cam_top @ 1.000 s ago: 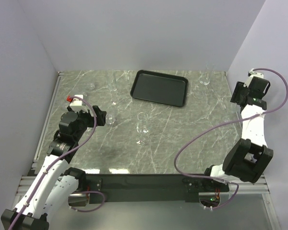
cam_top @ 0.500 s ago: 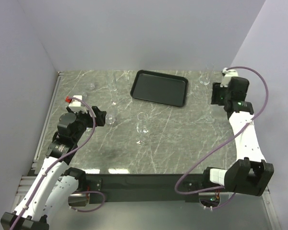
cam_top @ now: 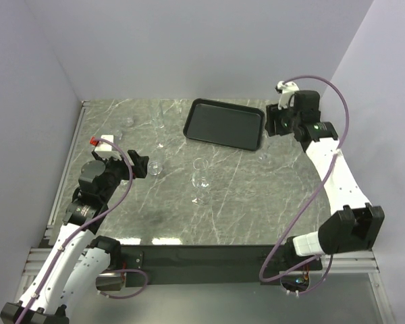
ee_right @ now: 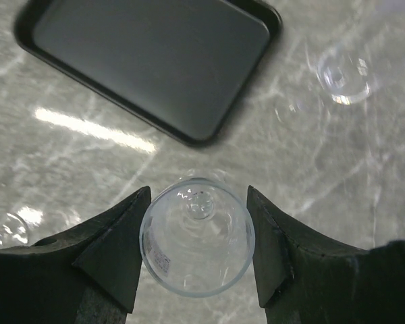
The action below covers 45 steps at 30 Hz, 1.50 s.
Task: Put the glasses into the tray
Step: Place the glass into the tray
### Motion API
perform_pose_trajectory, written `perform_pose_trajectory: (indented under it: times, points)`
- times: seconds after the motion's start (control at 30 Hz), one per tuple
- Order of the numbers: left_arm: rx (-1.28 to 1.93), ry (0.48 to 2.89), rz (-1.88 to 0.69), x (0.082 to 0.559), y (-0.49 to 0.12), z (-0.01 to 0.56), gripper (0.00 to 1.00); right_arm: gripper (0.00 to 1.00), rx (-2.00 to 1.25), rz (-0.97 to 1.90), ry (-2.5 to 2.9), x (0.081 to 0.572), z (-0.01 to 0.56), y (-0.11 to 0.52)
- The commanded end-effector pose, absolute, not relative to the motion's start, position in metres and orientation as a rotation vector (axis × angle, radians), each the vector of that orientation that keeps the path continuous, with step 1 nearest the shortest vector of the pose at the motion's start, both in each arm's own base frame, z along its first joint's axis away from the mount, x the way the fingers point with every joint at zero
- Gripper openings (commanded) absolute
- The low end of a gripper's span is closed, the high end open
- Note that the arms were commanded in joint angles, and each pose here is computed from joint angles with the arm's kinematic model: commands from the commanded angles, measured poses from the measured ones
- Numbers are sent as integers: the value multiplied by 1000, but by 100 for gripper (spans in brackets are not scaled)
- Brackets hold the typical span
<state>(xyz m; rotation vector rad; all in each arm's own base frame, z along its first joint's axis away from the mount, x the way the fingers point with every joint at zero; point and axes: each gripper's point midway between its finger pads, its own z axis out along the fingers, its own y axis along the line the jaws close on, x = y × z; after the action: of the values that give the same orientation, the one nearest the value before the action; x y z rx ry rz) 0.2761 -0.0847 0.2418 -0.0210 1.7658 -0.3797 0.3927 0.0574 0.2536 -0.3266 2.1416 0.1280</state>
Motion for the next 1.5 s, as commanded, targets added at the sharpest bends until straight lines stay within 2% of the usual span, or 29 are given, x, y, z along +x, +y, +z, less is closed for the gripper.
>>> perform_pose_trajectory:
  times: [0.0, 0.37, 0.97, 1.47]
  points:
    - [-11, 1685, -385, 278, -85, 268, 98, 27, -346, 171, 2020, 414, 299, 77]
    - [-21, 1681, -359, 279, -81, 269, 98, 26, -396, 215, 1979, 479, 324, 123]
    - [1, 1696, -339, 282, -81, 262, 99, 26, -339, 200, 1897, 601, 305, 170]
    - [26, 1704, -349, 283, -85, 258, 98, 28, -285, 144, 1840, 643, 288, 170]
